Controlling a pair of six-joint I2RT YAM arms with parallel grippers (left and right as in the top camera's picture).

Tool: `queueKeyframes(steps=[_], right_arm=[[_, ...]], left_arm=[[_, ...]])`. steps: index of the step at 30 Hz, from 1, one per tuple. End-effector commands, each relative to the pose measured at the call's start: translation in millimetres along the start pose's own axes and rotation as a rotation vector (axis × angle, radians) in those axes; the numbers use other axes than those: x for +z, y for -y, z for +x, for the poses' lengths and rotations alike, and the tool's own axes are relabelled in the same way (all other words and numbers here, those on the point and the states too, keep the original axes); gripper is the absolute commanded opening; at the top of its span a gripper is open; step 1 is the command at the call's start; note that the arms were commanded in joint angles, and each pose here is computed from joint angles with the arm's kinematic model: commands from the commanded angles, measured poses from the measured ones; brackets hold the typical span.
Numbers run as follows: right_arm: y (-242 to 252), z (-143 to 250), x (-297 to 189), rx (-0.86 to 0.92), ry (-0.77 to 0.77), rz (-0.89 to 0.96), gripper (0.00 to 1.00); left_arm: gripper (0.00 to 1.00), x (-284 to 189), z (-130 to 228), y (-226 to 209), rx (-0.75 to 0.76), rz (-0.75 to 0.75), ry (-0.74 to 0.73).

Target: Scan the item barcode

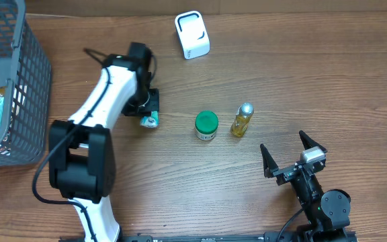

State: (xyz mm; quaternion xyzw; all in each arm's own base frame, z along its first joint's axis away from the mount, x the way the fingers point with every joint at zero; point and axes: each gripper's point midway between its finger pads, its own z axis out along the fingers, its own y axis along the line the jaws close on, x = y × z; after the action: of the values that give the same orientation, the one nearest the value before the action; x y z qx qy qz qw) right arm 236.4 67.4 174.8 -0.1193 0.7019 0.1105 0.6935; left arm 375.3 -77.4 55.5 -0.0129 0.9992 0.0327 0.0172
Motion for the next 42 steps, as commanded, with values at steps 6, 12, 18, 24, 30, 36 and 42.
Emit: queueKeyframes(steps=[6,12,18,24,30,36,42], right_arm=[[2.5,2.4,0.1,-0.003,0.0,0.013,1.0],[2.5,2.5,0.1,-0.003,0.0,0.013,1.0],[2.5,2.4,0.1,-0.003,0.0,0.013,1.0],[2.5,2.4,0.1,-0.003,0.0,0.013,1.0],[2.5,2.4,0.1,-0.003,0.0,0.013,1.0],[2.5,2.5,0.1,-0.003,0.0,0.013,1.0],[2.5,2.4,0.1,-0.003,0.0,0.013,1.0]], left_arm=[[0.04,-29.1,-16.0,-6.2,0.155,-0.548,0.247],[0.04,-13.5,-14.8,6.0,0.237,-0.671,0.281],[0.05,12.1,-11.8,0.9,0.279,-0.75,0.227],[0.07,21.2,-12.2,0.9,0.302,-0.793,0.222],[0.2,26.0,-8.9,4.5,0.3,-0.757,0.203],[0.33,26.2,-6.9,4.3,0.285,-0.753,0.201],[0.39,24.1,-4.2,2.3,0.238,-0.754,0.204]])
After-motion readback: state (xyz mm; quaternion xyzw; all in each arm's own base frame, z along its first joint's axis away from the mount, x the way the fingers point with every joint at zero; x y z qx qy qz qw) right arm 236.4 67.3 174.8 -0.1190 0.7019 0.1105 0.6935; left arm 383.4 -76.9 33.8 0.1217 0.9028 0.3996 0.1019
